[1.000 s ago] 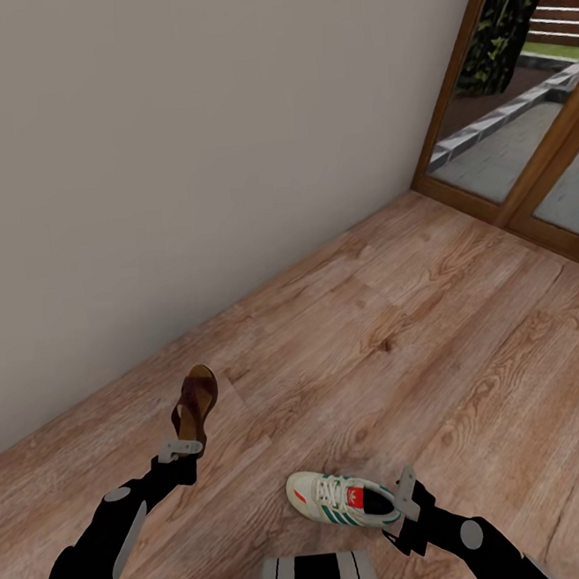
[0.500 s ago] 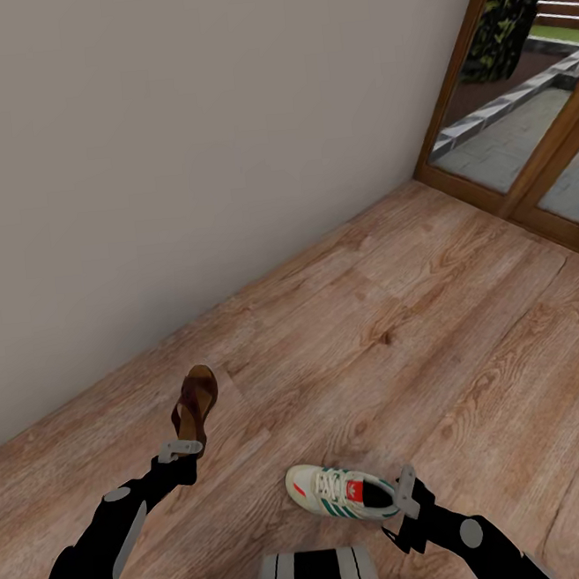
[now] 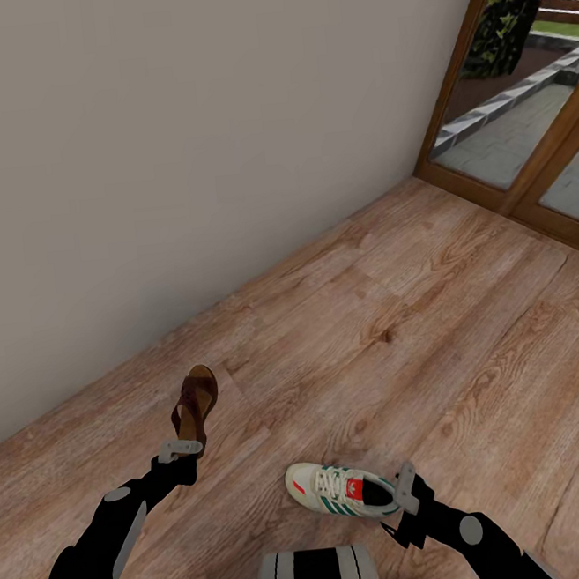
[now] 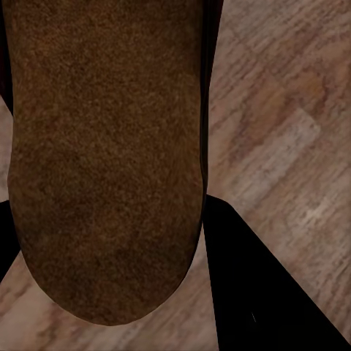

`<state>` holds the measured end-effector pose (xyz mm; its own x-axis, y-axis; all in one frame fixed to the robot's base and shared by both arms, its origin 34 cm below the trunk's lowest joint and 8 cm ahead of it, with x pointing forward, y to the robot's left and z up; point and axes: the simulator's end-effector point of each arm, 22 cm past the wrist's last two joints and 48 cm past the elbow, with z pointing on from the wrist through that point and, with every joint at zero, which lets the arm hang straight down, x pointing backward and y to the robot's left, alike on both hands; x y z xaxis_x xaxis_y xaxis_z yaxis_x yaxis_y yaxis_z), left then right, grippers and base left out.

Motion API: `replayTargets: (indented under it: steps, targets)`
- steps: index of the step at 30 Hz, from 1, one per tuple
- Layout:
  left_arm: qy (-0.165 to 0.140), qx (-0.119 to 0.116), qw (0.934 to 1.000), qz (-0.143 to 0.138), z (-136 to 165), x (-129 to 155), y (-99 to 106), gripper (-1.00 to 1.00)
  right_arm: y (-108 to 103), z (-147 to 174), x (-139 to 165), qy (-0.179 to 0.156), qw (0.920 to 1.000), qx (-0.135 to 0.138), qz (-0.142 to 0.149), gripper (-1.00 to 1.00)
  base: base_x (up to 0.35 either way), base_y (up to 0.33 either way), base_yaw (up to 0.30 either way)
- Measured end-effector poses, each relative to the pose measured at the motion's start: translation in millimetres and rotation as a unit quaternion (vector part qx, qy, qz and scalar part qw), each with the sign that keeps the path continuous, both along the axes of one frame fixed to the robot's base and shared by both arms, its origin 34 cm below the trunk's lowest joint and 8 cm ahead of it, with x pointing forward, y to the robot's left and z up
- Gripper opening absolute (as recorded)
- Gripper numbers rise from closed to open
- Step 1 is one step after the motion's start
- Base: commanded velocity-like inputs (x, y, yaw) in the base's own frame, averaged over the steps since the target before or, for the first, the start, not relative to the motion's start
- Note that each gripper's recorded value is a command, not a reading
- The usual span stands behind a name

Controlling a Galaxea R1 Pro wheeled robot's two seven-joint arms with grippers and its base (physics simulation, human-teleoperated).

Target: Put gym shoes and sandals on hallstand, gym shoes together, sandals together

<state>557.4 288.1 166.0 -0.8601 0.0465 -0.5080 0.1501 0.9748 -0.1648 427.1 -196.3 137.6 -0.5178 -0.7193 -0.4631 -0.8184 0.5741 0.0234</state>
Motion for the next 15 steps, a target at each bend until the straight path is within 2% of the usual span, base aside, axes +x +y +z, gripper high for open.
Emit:
replayTargets:
  steps: [9, 15]
  targets:
    - [0.0, 0.0, 1.0, 0.001, 0, 0, 0, -1.0, -8, 3, 19, -0.032, 0.9992, -0.018, -0.017, 1.0, 0.0, 0.0, 0.0]
    - [0.0, 0.0, 1.0, 0.0, 0, 0, 0, -1.0, -13, 2, 20, -0.03, 0.9988, -0.03, -0.026, 1.0, 0.0, 0.0, 0.0]
